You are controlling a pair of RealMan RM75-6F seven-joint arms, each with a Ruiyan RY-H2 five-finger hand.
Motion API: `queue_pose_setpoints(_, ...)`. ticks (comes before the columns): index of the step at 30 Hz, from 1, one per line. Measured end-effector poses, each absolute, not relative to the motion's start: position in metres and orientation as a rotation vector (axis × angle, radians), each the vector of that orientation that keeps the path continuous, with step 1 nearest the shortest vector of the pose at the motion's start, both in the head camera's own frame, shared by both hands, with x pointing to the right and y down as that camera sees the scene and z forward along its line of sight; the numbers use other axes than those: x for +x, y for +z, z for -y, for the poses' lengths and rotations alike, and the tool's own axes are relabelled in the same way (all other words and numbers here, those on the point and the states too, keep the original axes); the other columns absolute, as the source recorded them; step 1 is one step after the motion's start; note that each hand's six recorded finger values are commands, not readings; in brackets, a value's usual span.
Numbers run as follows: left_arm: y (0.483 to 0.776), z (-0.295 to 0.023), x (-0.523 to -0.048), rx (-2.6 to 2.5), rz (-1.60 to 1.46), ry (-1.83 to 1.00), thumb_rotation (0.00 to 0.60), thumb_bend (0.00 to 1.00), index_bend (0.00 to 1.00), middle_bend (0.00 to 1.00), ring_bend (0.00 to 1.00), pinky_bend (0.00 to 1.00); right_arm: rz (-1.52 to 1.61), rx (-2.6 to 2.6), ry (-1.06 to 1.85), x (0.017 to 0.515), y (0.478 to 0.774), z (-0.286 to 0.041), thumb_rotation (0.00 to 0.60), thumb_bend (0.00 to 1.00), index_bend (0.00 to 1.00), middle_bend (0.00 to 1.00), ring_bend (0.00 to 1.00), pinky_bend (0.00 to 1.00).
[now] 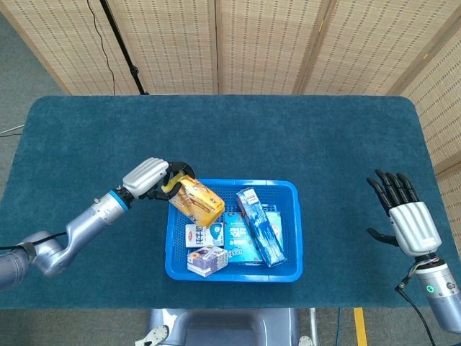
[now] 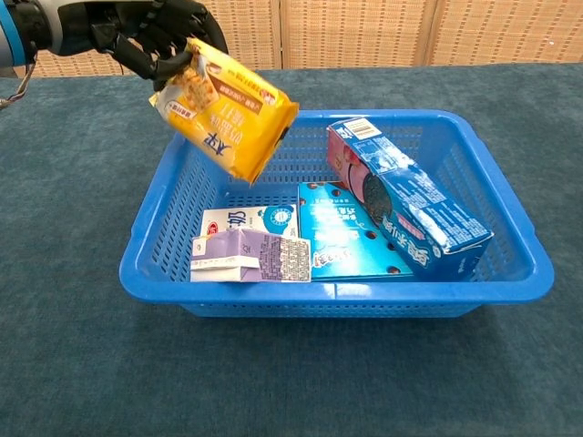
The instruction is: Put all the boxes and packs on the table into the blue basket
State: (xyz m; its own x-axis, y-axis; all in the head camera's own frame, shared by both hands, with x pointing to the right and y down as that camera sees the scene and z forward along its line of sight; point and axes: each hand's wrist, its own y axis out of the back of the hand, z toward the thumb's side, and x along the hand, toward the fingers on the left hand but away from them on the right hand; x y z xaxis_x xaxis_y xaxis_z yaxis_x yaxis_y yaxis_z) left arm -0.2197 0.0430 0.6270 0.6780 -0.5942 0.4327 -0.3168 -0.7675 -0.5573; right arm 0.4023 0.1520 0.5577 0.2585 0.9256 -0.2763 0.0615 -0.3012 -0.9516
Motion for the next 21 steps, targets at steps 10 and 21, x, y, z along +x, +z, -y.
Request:
queue_pose_setpoints(10,0.632,-0.072,-0.184,-2.487,-0.480,-0.839,0.600,0.21,0.00,0.00,0.00,0.00,0.941,-1.605,1.183,0.405,0.558,-0.151,0.600,0.00,0.00,0.00,0.00,0.00)
queue_pose_setpoints(21,0.602,-0.063,-0.181,-2.395,-0.586,-0.688,0.600,0.13,0.00,0.00,0.00,0.00,0.947,-1.601,1.176,0.405,0.556,-0.150,0.600,0.00,0.00,0.00,0.00,0.00)
